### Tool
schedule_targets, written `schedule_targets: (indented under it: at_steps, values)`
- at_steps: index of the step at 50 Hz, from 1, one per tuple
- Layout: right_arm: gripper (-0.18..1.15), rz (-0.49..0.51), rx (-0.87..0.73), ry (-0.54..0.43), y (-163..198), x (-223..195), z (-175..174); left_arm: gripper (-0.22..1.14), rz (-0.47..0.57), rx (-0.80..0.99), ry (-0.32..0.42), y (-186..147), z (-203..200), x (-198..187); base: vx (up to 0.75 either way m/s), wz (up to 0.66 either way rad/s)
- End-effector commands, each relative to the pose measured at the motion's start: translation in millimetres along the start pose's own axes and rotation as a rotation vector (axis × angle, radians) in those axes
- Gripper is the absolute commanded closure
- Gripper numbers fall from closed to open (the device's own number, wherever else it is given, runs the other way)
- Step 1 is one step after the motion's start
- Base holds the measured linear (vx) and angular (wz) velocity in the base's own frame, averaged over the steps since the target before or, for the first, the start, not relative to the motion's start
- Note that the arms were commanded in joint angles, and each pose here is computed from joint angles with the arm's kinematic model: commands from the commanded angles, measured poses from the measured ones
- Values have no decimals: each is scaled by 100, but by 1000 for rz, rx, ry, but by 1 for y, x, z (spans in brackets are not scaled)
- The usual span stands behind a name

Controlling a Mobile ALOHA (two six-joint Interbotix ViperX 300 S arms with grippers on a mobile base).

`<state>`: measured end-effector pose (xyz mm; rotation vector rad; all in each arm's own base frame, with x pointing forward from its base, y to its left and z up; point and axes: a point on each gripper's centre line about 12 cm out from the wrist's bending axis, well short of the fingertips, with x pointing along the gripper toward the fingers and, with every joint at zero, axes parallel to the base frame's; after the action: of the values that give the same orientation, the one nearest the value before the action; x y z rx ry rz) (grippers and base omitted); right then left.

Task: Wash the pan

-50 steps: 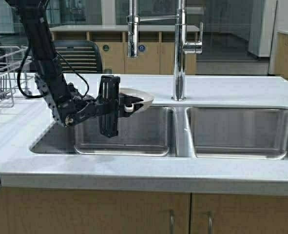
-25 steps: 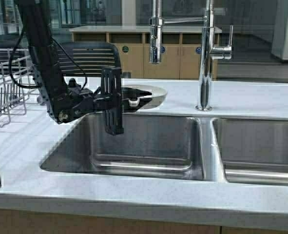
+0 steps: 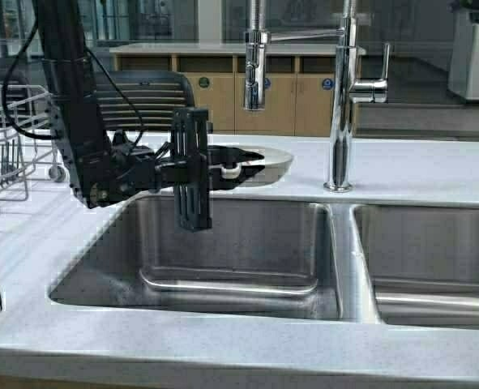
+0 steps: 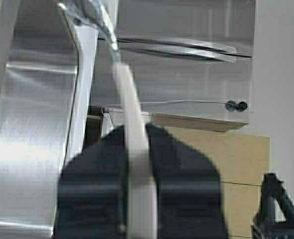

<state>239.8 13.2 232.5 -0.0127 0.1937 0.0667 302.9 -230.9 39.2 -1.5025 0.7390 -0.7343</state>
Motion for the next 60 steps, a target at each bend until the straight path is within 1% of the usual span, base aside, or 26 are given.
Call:
schedule_targets:
  at_steps: [1,3,7,9,10,11,17,34,40,44,60]
  values:
    - [64,3,23,-18,0,30,20,89,-79,55,13,-25,-2,6,3,-2]
    - [48,4,31,-8,0,44,24,89,-77,55,13,-25,-2,6,2,-2]
    - [10,13,39,7,1,75,33,89,-75,53,12,-24,-2,6,0,0]
    - [-7,20,40,10,3,91,38,89,-72,54,12,-23,-2,5,0,-1]
    - [-12,22,41,11,4,99,41,89,-70,53,12,-22,-2,5,-1,-1]
    - [-14,27,39,8,6,107,44,89,-68,52,12,-21,-2,5,-1,0]
    - [-5,33,30,27,7,151,52,89,-57,46,7,-17,-2,4,0,0]
    - [-7,24,6,105,6,248,53,89,-65,49,1,-17,-1,5,-1,1]
    - [-7,16,1,117,3,272,48,89,-60,47,-2,-15,-1,5,0,1]
    - [-7,-1,6,120,-6,285,44,89,-56,45,-5,-13,0,4,0,0]
    - [-7,-57,23,169,-37,315,18,89,-51,43,-13,-10,1,5,0,0]
